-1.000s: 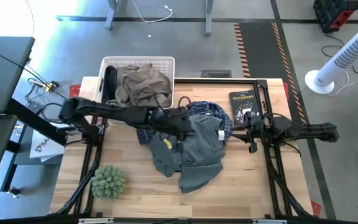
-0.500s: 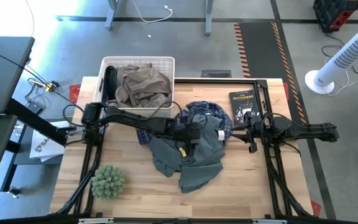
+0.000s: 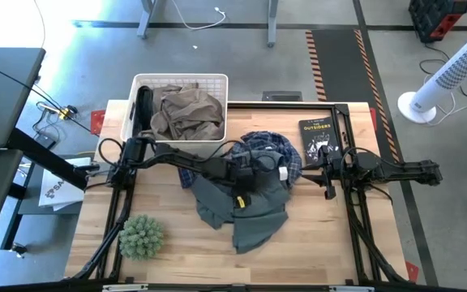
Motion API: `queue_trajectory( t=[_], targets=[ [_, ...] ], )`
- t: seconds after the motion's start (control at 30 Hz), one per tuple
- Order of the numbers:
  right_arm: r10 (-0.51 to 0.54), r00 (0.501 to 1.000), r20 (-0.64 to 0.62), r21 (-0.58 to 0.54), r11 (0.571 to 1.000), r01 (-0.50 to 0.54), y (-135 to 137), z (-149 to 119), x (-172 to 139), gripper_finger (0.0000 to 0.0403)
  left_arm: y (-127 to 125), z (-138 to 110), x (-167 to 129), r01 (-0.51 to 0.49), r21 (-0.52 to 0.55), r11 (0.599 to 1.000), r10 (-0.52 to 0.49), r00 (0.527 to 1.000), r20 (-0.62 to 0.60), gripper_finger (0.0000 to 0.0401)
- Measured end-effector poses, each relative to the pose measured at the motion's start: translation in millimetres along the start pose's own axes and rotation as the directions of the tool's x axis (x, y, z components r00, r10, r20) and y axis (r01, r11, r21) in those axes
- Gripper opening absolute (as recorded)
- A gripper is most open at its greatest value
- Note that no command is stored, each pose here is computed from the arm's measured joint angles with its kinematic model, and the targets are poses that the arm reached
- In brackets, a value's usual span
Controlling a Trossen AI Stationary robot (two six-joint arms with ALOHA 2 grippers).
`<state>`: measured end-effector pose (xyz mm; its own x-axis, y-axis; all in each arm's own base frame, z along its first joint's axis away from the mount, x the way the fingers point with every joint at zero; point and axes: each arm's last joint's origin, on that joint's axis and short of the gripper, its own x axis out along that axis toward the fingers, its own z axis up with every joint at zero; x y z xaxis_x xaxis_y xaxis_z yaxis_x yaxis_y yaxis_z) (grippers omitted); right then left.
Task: Sort clothes
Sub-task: Put the grey pants into the white laundry bin
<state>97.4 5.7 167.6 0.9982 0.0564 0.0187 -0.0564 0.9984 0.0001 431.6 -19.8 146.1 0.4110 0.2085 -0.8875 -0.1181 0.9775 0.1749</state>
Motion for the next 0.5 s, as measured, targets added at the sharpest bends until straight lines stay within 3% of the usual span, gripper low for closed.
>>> queue_trajectory(
  t=[0.07, 0.17, 0.23, 0.4, 0.5],
  targets=[
    [0.000, 1.000, 0.000, 0.000, 1.000, 0.000, 0, 0, 0, 0.0112, 7, 5, -6, 0.031, -0.050, 0.998, -0.032, 0.999, -0.023, 0.0022],
    [0.000, 1.000, 0.000, 0.000, 1.000, 0.000, 0, 0, 0, 0.0112, 15, 19, -25, 0.056, -0.106, 0.993, -0.061, 0.997, -0.039, 0.0016],
    [0.000, 1.000, 0.000, 0.000, 1.000, 0.000, 0, 0, 0, 0.0112, 20, 34, -52, 0.064, -0.114, 0.991, -0.065, 0.998, -0.006, 0.0009],
    [0.000, 1.000, 0.000, 0.000, 1.000, 0.000, 0, 0, 0, 0.0112, 38, 76, -166, 0.175, -0.148, 0.973, -0.129, 0.952, 0.277, 0.0008],
    [0.000, 1.000, 0.000, 0.000, 1.000, 0.000, 0, 0, 0, 0.0112, 56, 82, -251, 0.236, -0.193, 0.953, -0.111, 0.859, 0.501, 0.0007]
  ],
)
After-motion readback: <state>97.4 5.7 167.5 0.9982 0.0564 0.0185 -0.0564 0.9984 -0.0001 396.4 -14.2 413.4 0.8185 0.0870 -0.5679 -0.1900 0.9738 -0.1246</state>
